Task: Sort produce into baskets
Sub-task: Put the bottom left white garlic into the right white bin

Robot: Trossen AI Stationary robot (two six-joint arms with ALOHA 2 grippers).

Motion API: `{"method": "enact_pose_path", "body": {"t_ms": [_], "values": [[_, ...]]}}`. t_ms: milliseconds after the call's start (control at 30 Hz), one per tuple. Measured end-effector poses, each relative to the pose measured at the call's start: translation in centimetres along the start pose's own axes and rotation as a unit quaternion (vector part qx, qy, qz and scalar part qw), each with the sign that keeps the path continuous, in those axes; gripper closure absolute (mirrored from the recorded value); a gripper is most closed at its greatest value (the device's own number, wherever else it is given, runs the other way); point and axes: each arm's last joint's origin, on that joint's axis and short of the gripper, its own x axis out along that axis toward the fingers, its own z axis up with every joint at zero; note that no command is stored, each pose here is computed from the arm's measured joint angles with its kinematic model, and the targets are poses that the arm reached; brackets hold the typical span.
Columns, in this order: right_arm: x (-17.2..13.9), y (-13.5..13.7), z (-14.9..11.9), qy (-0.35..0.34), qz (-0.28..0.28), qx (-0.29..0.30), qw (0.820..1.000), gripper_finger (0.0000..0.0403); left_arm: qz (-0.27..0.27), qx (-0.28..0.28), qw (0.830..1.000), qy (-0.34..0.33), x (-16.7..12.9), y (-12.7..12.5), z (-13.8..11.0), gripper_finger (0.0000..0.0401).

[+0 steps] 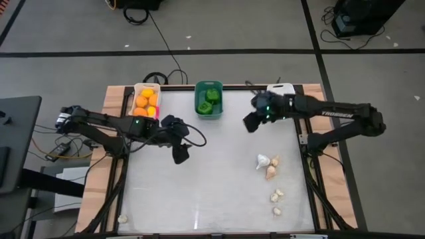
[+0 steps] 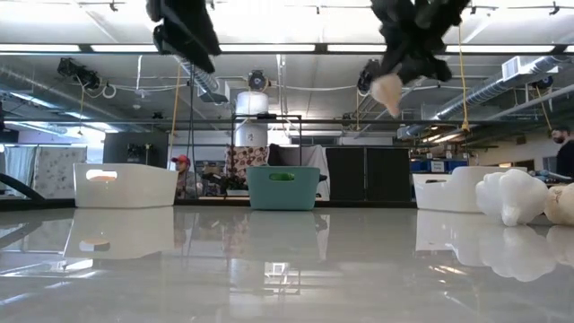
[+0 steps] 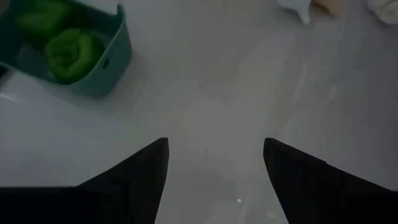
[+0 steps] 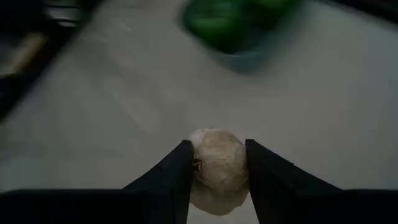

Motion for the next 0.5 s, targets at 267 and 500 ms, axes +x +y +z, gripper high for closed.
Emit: {"method": "enact_pose_path", "body": {"t_ms": [267, 500], "values": [[-1.8, -5.7, 1.5, -0.019, -0.16, 0.04, 0.986, 0.0264, 0.025, -0.071, 0.996, 0.045, 1.9, 0.6, -2.5, 0.0133], [-2.1, -10.6, 1.9, 0.03, -0.303, 0.074, 0.95, 0.0263, 0.055, -0.068, 0.993, 0.074, 3.2, 1.1, -4.4, 0.0133]]}}
